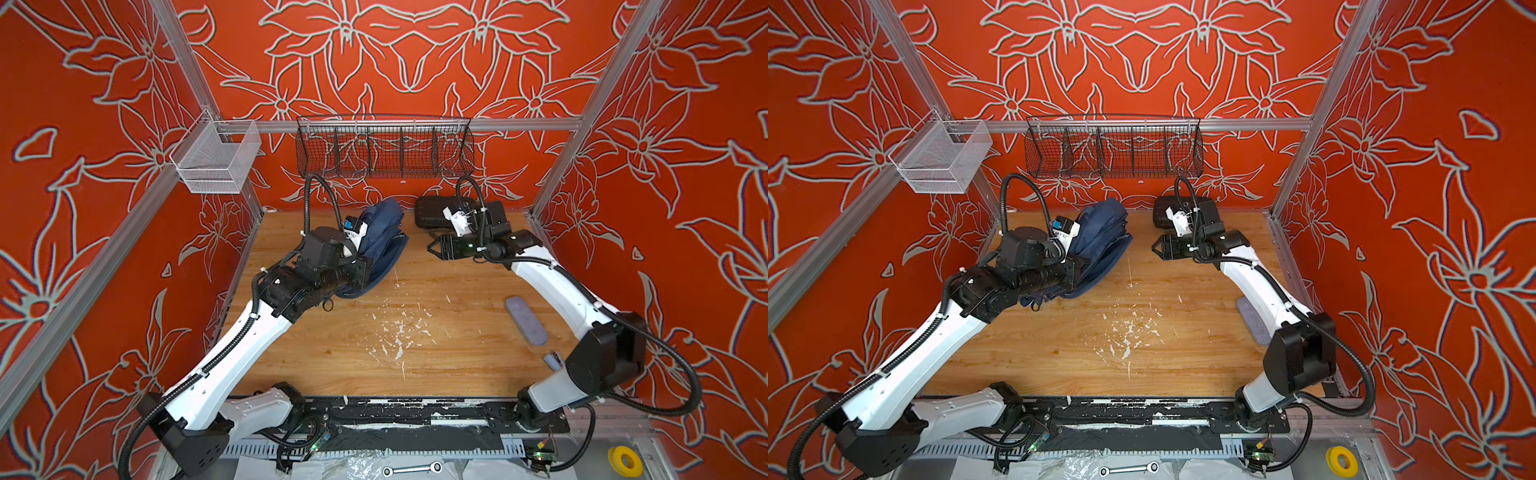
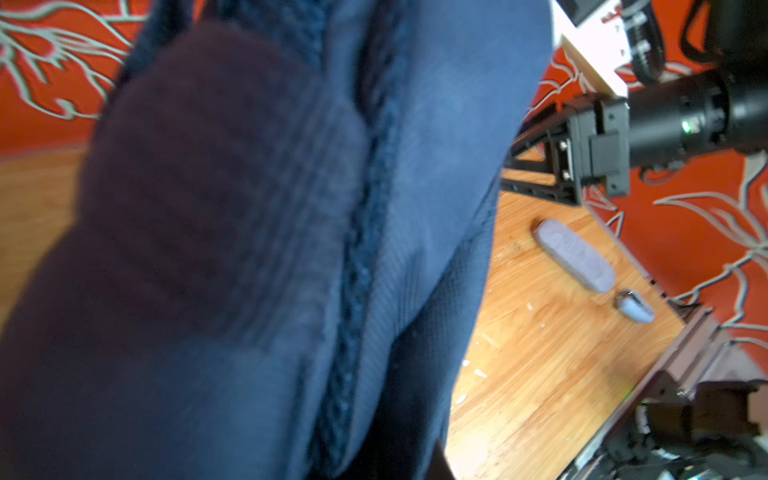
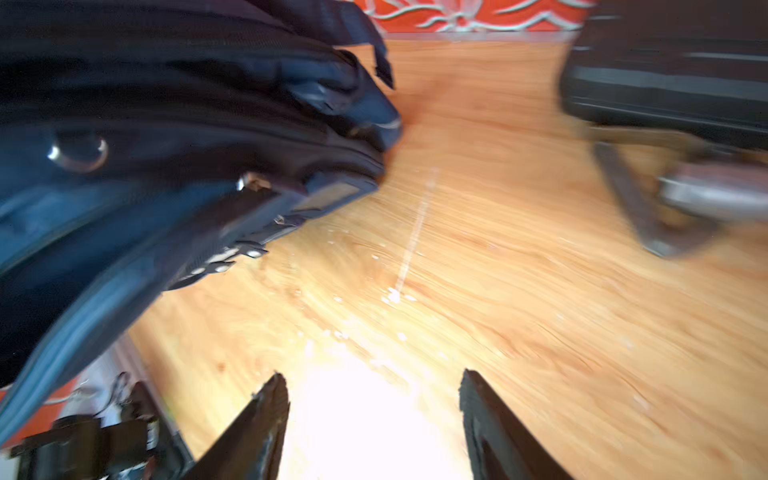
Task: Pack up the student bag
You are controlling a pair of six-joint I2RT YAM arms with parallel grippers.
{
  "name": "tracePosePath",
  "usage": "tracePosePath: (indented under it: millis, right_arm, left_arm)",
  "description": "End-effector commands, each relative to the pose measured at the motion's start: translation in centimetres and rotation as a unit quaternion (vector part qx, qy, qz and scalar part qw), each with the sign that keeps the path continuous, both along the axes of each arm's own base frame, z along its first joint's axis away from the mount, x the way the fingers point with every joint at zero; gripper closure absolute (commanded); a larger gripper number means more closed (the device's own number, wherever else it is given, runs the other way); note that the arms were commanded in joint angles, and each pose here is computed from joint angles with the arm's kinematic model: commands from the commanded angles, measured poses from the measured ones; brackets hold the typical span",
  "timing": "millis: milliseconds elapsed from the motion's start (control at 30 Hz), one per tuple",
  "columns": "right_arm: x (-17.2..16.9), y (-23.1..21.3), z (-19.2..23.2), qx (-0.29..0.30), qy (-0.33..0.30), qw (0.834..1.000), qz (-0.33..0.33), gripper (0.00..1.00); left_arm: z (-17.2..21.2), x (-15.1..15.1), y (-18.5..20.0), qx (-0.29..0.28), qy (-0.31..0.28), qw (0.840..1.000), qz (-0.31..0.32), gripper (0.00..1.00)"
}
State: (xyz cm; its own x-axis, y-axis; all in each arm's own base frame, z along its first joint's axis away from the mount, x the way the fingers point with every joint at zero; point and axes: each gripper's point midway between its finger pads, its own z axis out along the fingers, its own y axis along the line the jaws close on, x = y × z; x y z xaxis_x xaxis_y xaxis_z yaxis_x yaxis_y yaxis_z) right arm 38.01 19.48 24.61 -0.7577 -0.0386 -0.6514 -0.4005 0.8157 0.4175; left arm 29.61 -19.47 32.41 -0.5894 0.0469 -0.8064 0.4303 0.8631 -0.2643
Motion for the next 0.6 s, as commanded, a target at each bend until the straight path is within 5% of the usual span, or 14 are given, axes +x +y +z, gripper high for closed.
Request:
tracePosePath:
  millis: [0,367,567]
  right_arm:
    - [-0.8,-3.8,-2.5,-0.045,0.036,0.996,-0.063,0.32]
    - [-0.3,-11.6,-3.2,-0.128,0.063,0.981,-0.133,0.28]
    - [-1.3,-17.0,-4.8,-0.251,0.081,0.952,-0.157,0.22]
  left_arm:
    - [5.7,0.4,-3.3,-0.117,-0.031,0.992,-0.022,1.0]
    - [16.8,3.2,-8.3,-0.32,-0.061,0.944,-0.043,1.0]
    - [17.6,4.6,-5.0,-0.377,-0.085,0.92,0.058,1.0]
